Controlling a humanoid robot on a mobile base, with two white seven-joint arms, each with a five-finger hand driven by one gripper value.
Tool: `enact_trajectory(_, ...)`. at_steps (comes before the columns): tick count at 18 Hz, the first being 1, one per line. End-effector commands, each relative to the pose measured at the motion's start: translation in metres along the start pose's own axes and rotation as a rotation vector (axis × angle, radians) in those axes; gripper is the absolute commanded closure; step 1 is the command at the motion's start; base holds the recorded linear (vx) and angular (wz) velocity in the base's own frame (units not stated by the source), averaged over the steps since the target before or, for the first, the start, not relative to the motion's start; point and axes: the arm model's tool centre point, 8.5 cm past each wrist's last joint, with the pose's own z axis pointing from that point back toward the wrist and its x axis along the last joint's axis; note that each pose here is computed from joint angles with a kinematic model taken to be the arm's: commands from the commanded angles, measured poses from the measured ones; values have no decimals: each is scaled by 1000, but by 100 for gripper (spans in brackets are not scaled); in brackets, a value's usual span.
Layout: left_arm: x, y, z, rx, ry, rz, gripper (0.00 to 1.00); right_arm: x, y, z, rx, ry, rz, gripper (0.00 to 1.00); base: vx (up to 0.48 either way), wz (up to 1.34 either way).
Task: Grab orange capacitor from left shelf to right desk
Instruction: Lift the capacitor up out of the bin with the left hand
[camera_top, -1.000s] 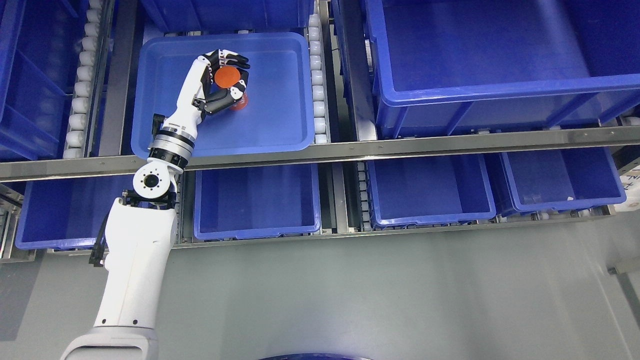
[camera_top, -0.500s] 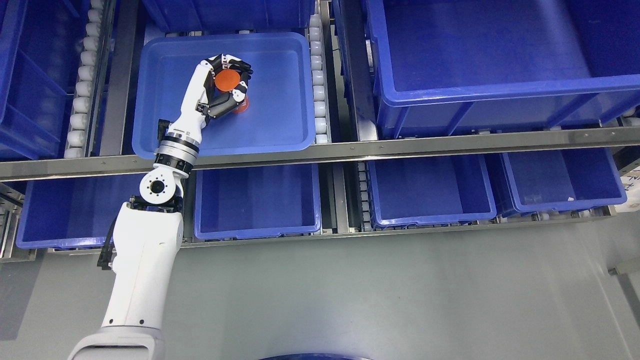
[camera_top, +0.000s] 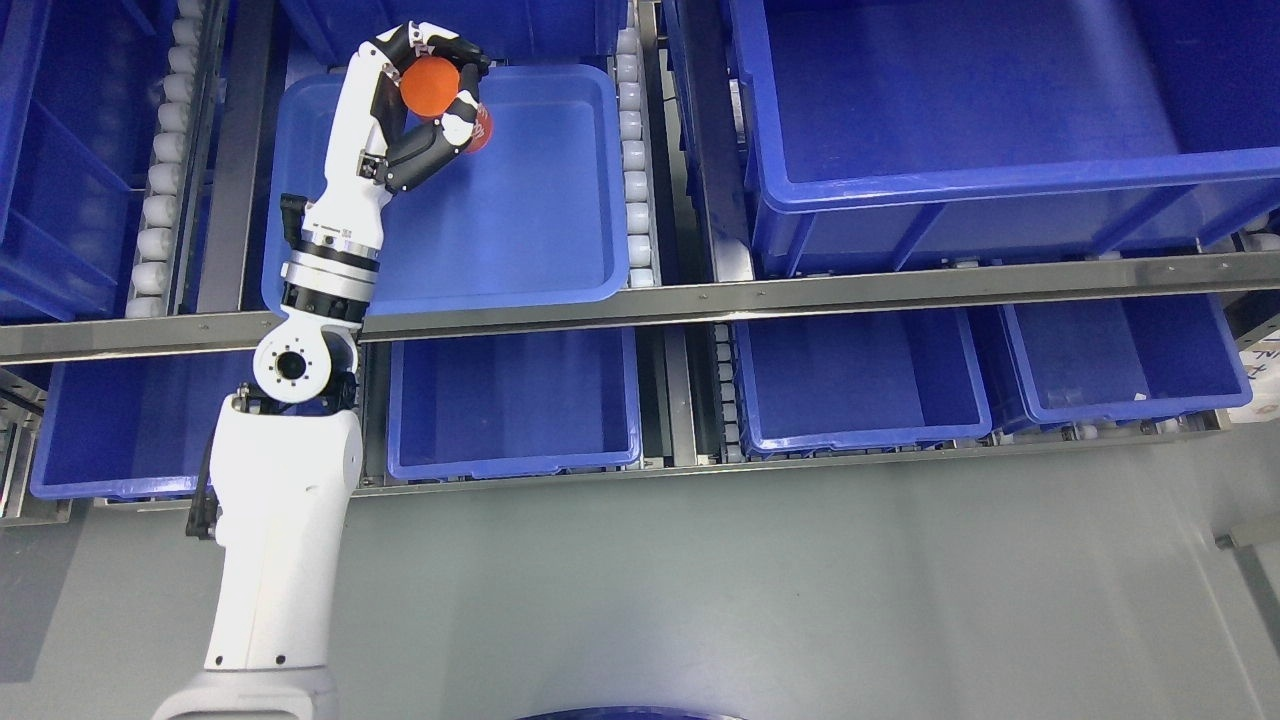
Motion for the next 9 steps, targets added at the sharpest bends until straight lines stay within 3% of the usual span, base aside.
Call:
enact_trajectory(1,52,-19,26,-44,-172,-18,100,-14,-11,0,-17,10,-13,0,0,0)
enact_trajectory(9,52,-17,43,-31,-209,-36,100,-14,-11,0,-17,10,-13,0,0,0)
